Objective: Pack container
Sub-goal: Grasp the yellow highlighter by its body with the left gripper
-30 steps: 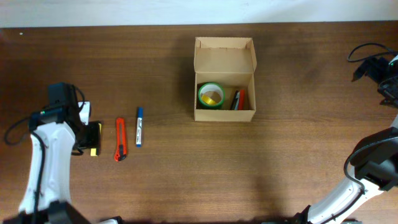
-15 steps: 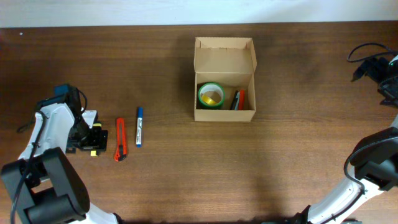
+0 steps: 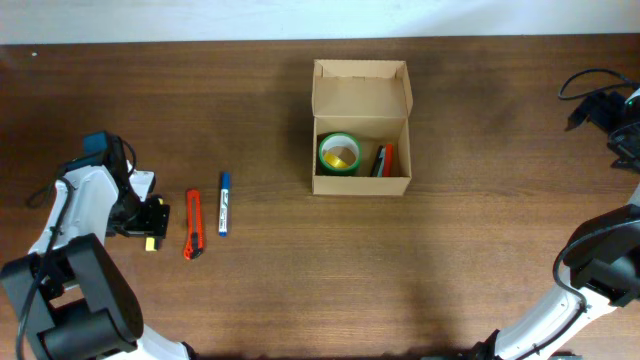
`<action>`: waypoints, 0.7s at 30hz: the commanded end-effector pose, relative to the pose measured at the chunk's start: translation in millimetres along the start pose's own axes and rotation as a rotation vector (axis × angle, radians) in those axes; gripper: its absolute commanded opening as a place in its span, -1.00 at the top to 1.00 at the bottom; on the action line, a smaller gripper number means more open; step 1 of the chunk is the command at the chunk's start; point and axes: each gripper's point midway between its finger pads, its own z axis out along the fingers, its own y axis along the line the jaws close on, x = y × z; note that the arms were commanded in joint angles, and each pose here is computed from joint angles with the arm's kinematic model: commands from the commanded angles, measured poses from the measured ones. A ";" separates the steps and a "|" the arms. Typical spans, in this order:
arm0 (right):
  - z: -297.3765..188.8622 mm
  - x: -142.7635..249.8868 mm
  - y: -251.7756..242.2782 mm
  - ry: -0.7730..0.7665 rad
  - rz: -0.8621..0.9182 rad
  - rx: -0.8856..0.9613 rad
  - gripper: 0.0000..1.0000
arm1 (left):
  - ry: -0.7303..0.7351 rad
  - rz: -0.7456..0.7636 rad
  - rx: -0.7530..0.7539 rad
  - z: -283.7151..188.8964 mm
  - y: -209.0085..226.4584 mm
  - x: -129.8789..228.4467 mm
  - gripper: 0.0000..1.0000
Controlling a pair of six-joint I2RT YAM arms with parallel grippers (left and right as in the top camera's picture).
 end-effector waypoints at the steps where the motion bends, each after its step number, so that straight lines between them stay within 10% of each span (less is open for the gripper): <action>1: -1.9 0.2 0.6 -0.008 -0.008 -0.004 -0.99 | -0.025 -0.012 -0.033 -0.5 10.7 -9.6 -0.74; 21: -1.9 0.5 0.6 -0.006 -0.007 -0.004 -0.99 | -0.070 -0.158 0.066 24.5 -9.4 -37.3 -0.74</action>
